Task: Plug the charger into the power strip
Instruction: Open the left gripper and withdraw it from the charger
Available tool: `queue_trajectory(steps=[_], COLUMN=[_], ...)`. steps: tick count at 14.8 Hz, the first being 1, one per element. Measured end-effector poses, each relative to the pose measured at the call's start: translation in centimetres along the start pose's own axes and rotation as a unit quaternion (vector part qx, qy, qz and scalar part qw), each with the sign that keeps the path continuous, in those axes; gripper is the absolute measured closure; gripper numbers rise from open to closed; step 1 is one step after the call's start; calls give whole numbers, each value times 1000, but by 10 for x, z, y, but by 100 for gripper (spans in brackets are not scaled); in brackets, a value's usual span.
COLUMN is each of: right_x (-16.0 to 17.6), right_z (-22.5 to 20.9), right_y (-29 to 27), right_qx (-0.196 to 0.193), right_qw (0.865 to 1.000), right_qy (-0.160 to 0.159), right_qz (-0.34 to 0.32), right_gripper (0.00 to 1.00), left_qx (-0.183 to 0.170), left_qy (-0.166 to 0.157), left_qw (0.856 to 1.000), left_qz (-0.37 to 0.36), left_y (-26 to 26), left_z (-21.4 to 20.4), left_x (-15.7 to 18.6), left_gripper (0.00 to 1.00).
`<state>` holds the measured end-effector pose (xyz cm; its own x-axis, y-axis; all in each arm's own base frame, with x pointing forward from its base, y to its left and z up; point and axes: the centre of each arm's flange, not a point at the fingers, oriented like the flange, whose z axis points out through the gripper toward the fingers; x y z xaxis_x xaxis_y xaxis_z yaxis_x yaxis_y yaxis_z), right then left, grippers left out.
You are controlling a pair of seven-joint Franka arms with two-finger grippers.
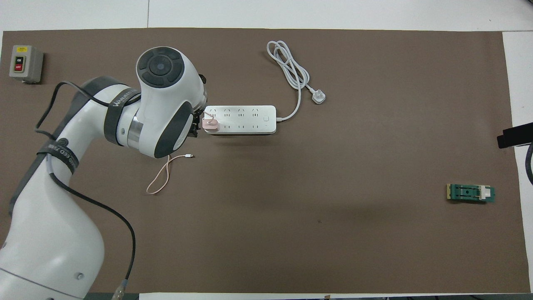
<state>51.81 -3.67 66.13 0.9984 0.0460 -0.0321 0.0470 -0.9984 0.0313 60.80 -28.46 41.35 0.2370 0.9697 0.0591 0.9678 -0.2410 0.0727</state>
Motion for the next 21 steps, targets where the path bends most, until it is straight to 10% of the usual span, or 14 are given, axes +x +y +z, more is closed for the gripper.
queue_trajectory(steps=[12,21], right_x=[0,0], right_z=[0,0], right_y=[0,0], right_qx=[0,0], right_qw=[1000,1000], right_qy=[0,0], right_qz=[0,0], right_gripper=[0,0], left_qx=[-7,22], left_qy=[8,-23], left_qw=[978,888], left_qz=[210,458], left_y=[-23,-72], left_z=[-108,-179], left_x=[141,262], left_gripper=[0,0])
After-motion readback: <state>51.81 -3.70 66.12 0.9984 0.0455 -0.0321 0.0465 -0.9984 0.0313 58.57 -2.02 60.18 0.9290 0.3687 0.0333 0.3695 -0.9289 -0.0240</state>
